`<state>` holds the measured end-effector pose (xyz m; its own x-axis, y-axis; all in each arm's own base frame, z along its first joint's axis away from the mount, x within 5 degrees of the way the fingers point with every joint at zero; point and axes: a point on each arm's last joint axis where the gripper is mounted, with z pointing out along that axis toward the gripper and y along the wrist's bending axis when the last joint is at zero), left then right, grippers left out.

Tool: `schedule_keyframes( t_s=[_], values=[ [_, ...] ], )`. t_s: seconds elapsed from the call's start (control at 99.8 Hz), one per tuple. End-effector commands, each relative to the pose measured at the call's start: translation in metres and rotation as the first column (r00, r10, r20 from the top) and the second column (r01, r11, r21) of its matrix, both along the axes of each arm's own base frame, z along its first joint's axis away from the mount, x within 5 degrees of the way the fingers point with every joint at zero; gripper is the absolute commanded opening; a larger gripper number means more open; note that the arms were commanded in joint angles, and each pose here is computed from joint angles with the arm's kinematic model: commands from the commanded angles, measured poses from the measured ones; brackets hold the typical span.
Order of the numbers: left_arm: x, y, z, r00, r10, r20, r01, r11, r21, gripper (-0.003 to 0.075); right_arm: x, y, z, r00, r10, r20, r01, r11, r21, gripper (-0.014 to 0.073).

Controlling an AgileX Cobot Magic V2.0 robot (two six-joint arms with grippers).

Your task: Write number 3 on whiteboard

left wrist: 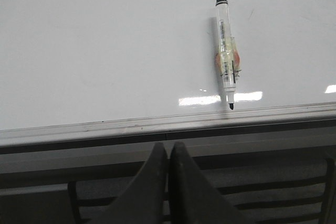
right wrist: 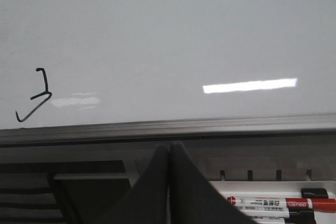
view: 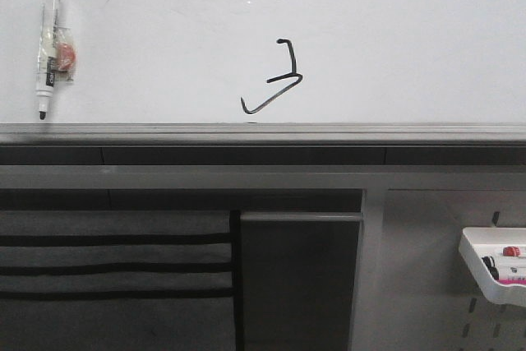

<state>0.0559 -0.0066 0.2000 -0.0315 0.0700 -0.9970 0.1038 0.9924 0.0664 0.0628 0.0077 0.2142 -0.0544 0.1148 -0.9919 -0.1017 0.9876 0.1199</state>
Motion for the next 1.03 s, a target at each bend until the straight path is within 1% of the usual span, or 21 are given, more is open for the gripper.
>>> schedule_keyframes(
  t_s=[0.0,0.12,0.15,0.19,0.251,0.261,0.271,0.291,0.411,0.461,1.022],
  values=[
    [-0.003,0.002,0.009,0.994,0.014,0.11,-0.011,0.999,-0.034,-0.0018,-0.002,-0.005,0.009,0.989,-0.056,0.136,0.053,0.998,0.026,-0.0074],
    [-0.003,0.002,0.009,0.994,0.014,0.11,-0.011,0.999,-0.034,-0.0018,-0.008,-0.007,-0.006,0.978,-0.069,0.198,0.061,0.997,0.044,-0.0074],
    [-0.003,0.002,0.009,0.994,0.014,0.11,-0.011,0.999,-0.034,-0.0018,-0.008,-0.005,-0.008,0.984,-0.056,0.17,0.052,0.998,0.027,-0.0074],
    [-0.003,0.002,0.009,0.994,0.014,0.11,-0.011,0.999,-0.034,-0.0018,-0.008,-0.005,-0.007,0.984,-0.054,0.172,0.053,0.999,0.011,-0.0074],
    [-0.002,0.001,0.009,0.994,0.014,0.109,-0.01,0.999,-0.034,-0.0018,-0.008,-0.005,-0.005,0.978,-0.053,0.2,0.054,0.999,-0.001,-0.0074],
    [-0.002,0.001,0.009,0.994,0.014,0.109,-0.01,0.999,-0.034,-0.0018,-0.008,-0.005,-0.005,0.979,-0.051,0.199,0.05,0.999,0.011,-0.0074],
    [-0.002,0.001,0.009,0.994,0.014,0.109,-0.01,0.999,-0.034,-0.0018,-0.008,-0.005,-0.005,0.977,-0.048,0.207,0.052,0.999,-0.014,-0.0074],
    [-0.002,0.001,0.009,0.994,0.014,0.109,-0.01,0.999,-0.034,-0.0018,-0.008,-0.004,-0.004,0.976,-0.043,0.214,0.048,0.999,-0.017,-0.0074],
    [-0.002,0.001,0.009,0.994,0.014,0.109,-0.01,0.999,-0.034,-0.0018,-0.009,-0.004,-0.001,0.97,-0.037,0.242,0.031,0.999,0.03,-0.0074],
    [-0.002,0.001,0.009,0.994,0.014,0.109,-0.01,0.999,-0.034,-0.0018,-0.009,-0.004,0.0,0.968,-0.038,0.249,0.03,0.999,0.034,-0.0074],
    [-0.002,0.001,0.009,0.994,0.014,0.109,-0.01,0.999,-0.034,-0.0018,-0.009,-0.004,0.0,0.968,-0.038,0.247,0.03,0.999,0.034,-0.0074]
  ],
)
